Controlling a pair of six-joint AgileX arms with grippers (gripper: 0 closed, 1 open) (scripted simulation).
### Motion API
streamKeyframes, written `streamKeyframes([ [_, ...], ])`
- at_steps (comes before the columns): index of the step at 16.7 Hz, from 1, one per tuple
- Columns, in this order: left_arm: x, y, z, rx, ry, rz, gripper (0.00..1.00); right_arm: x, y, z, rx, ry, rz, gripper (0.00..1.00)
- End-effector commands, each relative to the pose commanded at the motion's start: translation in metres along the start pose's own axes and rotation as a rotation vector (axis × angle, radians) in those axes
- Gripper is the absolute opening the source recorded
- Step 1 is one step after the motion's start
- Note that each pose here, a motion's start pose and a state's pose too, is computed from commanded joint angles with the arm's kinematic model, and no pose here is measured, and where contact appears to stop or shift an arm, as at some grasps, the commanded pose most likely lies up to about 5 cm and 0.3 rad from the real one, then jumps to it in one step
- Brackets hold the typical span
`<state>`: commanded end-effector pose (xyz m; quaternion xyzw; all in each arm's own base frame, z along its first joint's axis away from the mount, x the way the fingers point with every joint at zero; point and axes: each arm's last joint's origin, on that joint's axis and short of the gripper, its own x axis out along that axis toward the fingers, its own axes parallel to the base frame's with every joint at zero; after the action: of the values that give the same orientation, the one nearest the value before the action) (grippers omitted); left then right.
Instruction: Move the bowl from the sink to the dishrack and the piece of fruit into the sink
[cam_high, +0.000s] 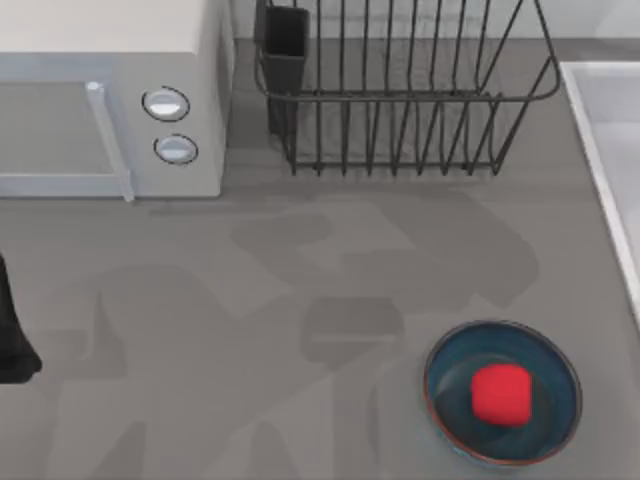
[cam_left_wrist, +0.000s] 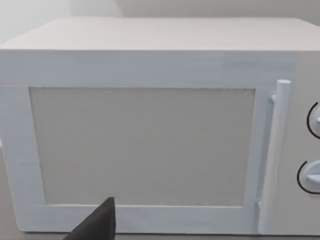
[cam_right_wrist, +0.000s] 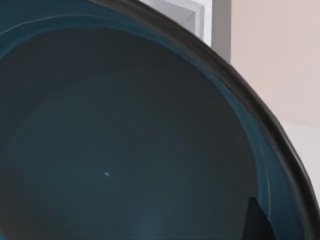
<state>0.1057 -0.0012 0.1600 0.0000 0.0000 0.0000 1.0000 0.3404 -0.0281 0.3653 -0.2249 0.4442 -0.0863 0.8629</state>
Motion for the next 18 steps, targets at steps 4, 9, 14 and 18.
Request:
streamKeyframes([
  [4,0.0,0.0,0.0,0.0,0.0,0.0,1.0,-0.047,0.099,0.061,0.08,-0.4,-0.038,0.0],
  [9,0.0,0.0,0.0,0.0,0.0,0.0,1.0,-0.131,0.199,0.08,0.308,-0.79,0.081,0.0],
  [14,0.0,0.0,0.0,0.0,0.0,0.0,1.0,-0.174,0.235,0.071,0.47,-0.925,0.169,0.0],
  [18,0.0,0.0,0.0,0.0,0.0,0.0,1.0,-0.175,0.236,0.071,0.476,-0.929,0.172,0.0],
])
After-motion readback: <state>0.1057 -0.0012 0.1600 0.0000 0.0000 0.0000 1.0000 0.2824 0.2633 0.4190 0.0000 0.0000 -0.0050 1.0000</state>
